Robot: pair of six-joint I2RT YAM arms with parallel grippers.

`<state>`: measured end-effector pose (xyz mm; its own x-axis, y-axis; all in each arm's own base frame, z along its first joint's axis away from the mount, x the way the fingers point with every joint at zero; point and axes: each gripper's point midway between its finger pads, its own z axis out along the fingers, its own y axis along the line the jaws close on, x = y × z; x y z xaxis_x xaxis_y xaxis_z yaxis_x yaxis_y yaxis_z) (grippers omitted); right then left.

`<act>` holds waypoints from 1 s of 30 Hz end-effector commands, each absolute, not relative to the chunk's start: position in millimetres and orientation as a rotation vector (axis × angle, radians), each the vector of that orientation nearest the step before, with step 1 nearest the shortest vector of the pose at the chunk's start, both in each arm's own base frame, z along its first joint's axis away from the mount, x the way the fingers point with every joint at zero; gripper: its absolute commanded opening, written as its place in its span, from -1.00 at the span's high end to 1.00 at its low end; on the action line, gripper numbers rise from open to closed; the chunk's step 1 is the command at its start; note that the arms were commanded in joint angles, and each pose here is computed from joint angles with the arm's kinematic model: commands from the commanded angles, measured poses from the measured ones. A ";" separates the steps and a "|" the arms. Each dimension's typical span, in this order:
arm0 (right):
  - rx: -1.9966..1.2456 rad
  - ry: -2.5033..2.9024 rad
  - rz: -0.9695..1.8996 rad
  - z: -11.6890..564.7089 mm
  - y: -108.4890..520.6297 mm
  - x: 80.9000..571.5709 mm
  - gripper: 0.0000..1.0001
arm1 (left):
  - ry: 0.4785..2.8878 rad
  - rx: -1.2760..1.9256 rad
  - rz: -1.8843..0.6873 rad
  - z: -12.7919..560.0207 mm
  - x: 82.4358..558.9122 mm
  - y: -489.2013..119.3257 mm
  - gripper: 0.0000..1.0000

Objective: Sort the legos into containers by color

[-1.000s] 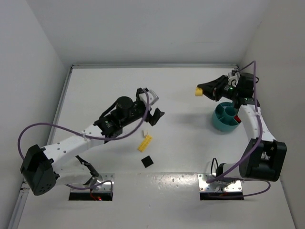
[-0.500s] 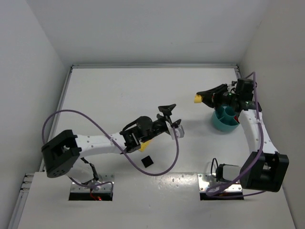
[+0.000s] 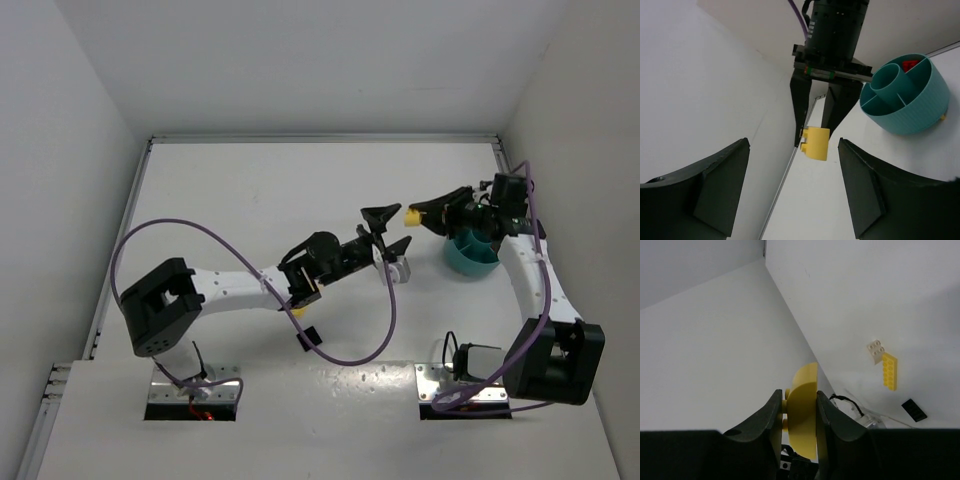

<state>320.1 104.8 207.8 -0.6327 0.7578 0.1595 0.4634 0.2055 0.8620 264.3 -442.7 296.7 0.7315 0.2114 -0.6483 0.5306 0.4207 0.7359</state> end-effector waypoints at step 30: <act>0.931 2.190 1.453 234.7 124.3 325.9 1.00 | 0.724 1.139 -0.167 306.7 296.5 -458.1 -0.18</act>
<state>325.4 121.6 231.5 -0.7062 0.7019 0.0931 0.3620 0.2449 0.8994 286.6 -463.2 272.6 0.7342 0.2629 -0.6260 0.5230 0.3690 0.7684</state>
